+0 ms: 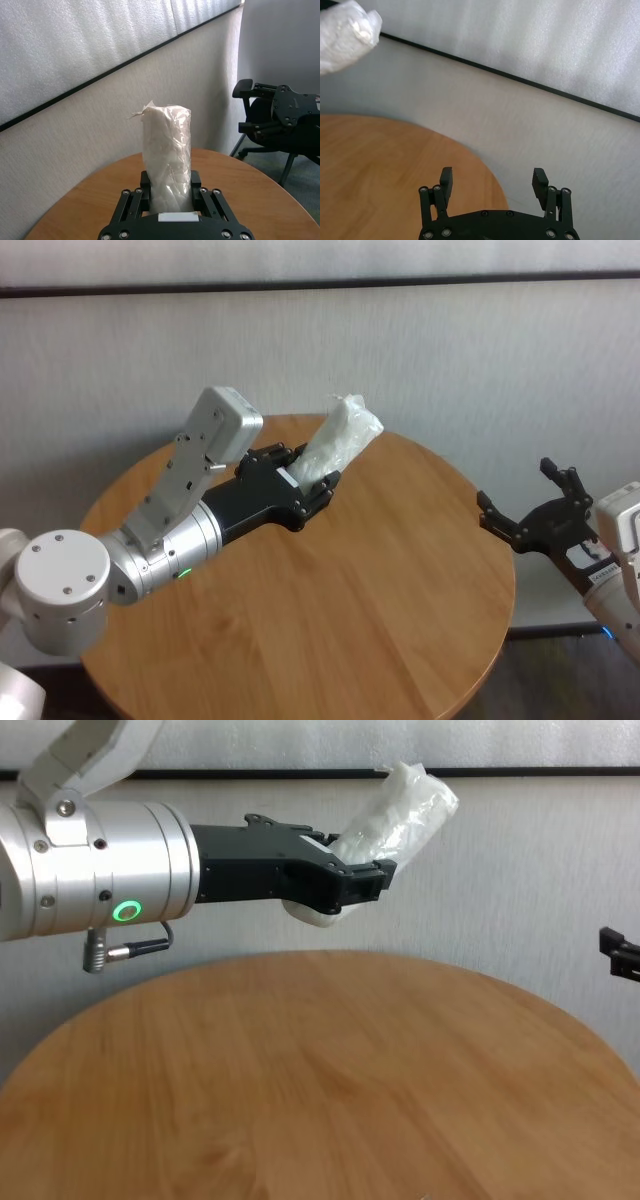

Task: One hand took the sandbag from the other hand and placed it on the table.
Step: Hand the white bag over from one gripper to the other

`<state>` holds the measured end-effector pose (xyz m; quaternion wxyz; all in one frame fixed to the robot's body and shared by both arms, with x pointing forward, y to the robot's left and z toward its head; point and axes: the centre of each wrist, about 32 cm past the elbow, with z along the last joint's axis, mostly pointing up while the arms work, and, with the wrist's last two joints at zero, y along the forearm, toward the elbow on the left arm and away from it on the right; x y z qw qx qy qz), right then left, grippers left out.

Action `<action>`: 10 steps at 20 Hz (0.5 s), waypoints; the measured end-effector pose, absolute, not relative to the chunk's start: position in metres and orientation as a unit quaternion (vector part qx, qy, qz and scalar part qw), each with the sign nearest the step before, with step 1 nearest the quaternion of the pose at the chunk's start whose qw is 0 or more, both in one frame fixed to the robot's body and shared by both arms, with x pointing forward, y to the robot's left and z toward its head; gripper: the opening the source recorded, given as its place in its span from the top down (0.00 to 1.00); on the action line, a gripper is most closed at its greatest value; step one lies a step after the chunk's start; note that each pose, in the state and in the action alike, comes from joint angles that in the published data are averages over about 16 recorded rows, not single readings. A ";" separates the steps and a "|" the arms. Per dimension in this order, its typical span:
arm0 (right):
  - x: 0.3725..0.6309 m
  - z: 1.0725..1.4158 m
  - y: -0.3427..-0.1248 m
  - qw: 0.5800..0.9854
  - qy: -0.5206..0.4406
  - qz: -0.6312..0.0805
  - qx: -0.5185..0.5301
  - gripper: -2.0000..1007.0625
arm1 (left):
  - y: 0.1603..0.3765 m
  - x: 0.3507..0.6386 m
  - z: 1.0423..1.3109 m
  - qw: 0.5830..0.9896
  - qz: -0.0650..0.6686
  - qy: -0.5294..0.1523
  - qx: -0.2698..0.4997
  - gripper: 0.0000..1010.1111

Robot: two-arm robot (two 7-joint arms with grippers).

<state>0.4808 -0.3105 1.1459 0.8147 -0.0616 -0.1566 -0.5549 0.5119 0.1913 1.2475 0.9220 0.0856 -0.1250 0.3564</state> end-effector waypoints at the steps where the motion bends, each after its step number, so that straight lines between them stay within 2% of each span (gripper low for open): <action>1: 0.480 1.147 -0.310 0.817 -0.154 -0.553 -0.057 0.00 | 0.191 0.512 1.247 0.922 0.356 -0.125 0.086 0.52; 10: 0.475 1.159 -0.303 0.837 -0.097 -0.538 -0.004 0.00 | 0.191 0.512 1.247 0.922 0.356 -0.125 0.086 0.52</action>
